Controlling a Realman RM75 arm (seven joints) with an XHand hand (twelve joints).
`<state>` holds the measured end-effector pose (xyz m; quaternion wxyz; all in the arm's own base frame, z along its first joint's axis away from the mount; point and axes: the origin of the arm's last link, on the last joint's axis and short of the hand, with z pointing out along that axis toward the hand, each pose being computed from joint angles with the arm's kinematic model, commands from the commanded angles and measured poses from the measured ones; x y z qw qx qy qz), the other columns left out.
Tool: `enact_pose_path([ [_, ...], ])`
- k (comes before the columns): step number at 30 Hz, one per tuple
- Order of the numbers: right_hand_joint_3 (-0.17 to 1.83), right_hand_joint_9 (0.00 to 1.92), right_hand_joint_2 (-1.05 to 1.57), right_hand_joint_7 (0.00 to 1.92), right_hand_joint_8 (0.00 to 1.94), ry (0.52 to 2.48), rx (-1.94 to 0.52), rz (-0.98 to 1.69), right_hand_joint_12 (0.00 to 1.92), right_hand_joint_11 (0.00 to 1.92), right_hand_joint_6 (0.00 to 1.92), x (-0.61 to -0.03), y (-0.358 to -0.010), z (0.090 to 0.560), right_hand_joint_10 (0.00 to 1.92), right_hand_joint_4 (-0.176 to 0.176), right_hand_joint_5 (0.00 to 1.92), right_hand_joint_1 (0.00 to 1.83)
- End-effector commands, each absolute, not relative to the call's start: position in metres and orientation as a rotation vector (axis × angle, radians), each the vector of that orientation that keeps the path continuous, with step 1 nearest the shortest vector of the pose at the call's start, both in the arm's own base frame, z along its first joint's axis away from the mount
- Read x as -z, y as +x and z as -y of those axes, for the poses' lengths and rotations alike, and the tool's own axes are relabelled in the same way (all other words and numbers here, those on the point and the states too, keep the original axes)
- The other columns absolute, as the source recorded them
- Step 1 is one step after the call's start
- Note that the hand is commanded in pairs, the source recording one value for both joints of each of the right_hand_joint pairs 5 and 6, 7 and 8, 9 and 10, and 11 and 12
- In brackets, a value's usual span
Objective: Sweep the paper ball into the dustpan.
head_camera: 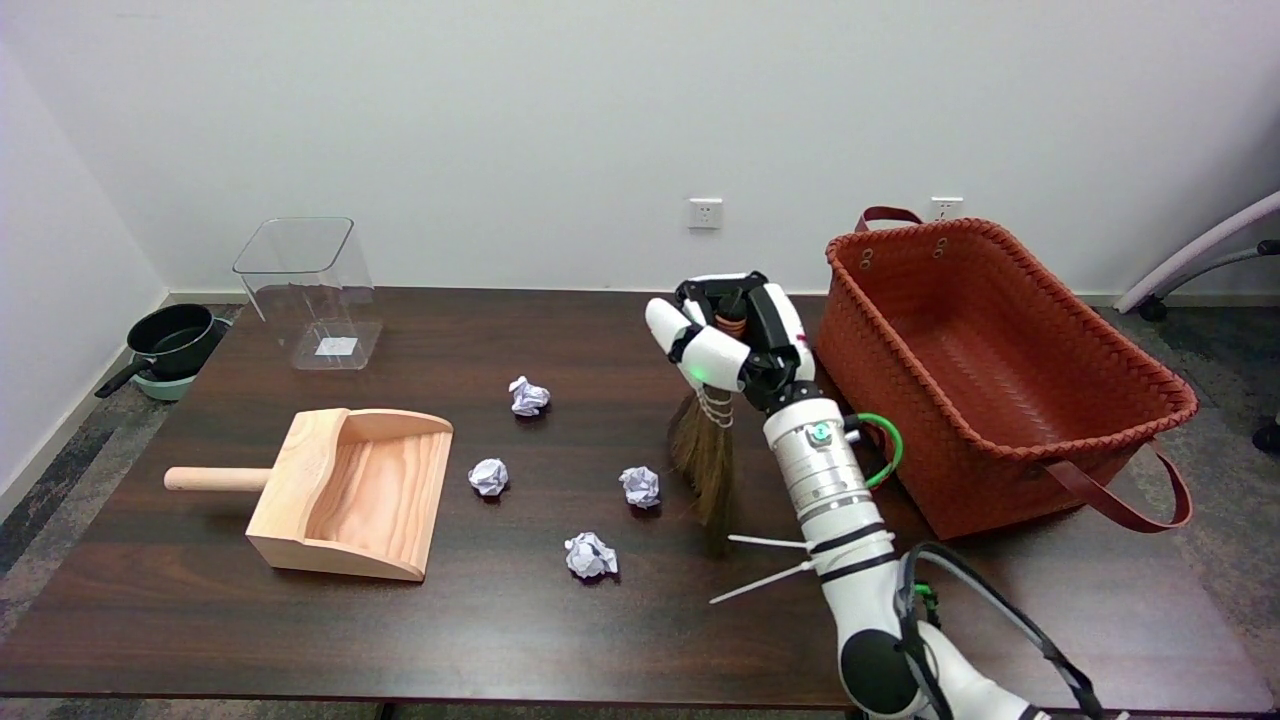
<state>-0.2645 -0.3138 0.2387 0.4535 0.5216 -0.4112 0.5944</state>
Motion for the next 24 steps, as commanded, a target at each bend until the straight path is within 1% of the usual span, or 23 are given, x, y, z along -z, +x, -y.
enact_pose_path([
  [1, 0.48, 1.91, 1.57, 1.92, 1.92, 1.241, -1.479, 1.098, 1.84, 1.84, 1.92, -0.200, -0.293, 0.330, 1.91, 0.000, 1.92, 1.14],
  [7, 0.48, 1.91, 1.57, 1.92, 1.92, 1.342, -1.451, 1.171, 1.84, 1.84, 1.92, -0.171, -0.274, 0.368, 1.91, 0.000, 1.92, 1.14],
  [15, 0.47, 1.91, 1.57, 1.92, 1.92, 1.432, -1.395, 1.258, 1.83, 1.83, 1.92, -0.148, -0.245, 0.404, 1.91, 0.000, 1.92, 1.14],
  [20, 0.46, 1.90, 1.57, 1.92, 1.92, 1.450, -1.390, 1.292, 1.83, 1.83, 1.92, -0.128, -0.235, 0.416, 1.90, 0.000, 1.92, 1.13],
  [24, 0.46, 1.90, 1.57, 1.92, 1.92, 1.403, -1.407, 1.374, 1.83, 1.83, 1.92, -0.114, -0.235, 0.417, 1.90, 0.000, 1.92, 1.13],
])
